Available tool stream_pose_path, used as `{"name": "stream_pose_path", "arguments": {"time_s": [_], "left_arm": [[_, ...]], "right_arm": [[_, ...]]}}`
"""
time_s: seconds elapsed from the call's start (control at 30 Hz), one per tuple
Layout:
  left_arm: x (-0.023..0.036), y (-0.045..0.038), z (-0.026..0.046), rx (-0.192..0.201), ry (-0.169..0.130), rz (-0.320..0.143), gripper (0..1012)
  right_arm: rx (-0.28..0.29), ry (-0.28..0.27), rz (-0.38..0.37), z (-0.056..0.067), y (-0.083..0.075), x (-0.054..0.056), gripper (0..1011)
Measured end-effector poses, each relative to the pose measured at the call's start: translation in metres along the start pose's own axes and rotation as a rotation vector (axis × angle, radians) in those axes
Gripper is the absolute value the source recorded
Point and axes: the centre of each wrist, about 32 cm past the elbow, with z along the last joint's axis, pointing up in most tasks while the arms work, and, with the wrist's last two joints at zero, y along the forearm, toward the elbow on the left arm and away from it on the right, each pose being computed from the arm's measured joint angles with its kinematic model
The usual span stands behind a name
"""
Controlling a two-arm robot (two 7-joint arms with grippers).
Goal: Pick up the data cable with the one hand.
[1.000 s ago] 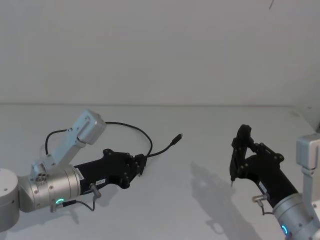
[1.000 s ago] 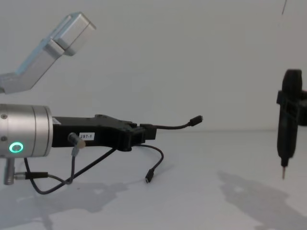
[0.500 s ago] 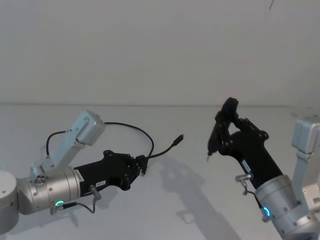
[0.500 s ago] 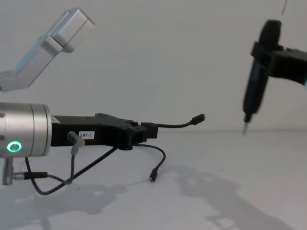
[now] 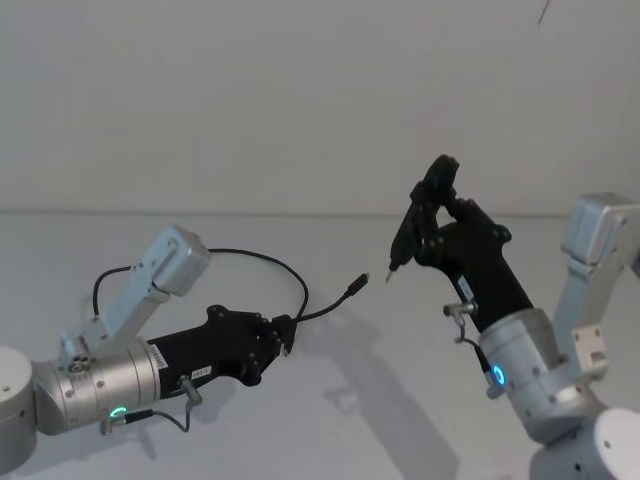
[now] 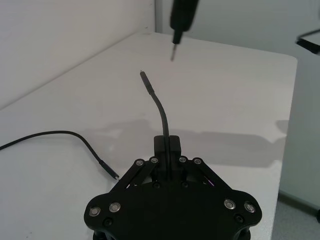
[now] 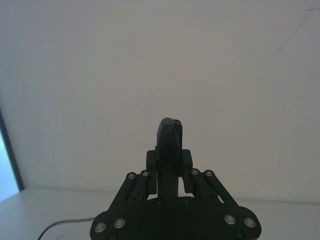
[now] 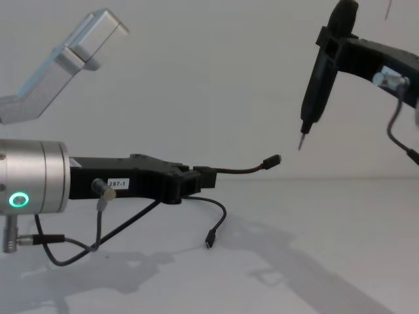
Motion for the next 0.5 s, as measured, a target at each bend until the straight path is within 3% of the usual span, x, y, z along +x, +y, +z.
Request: {"name": "stream_pose_path", "arguments": {"time_s": [0.5], "left_arm": [[-0.0003,0.0003,0.0002,-0.001,0.0,-0.001,41]], "right_arm": [[0.01,0.002,-0.124,-0.013,0.042,0.001,279]]}}
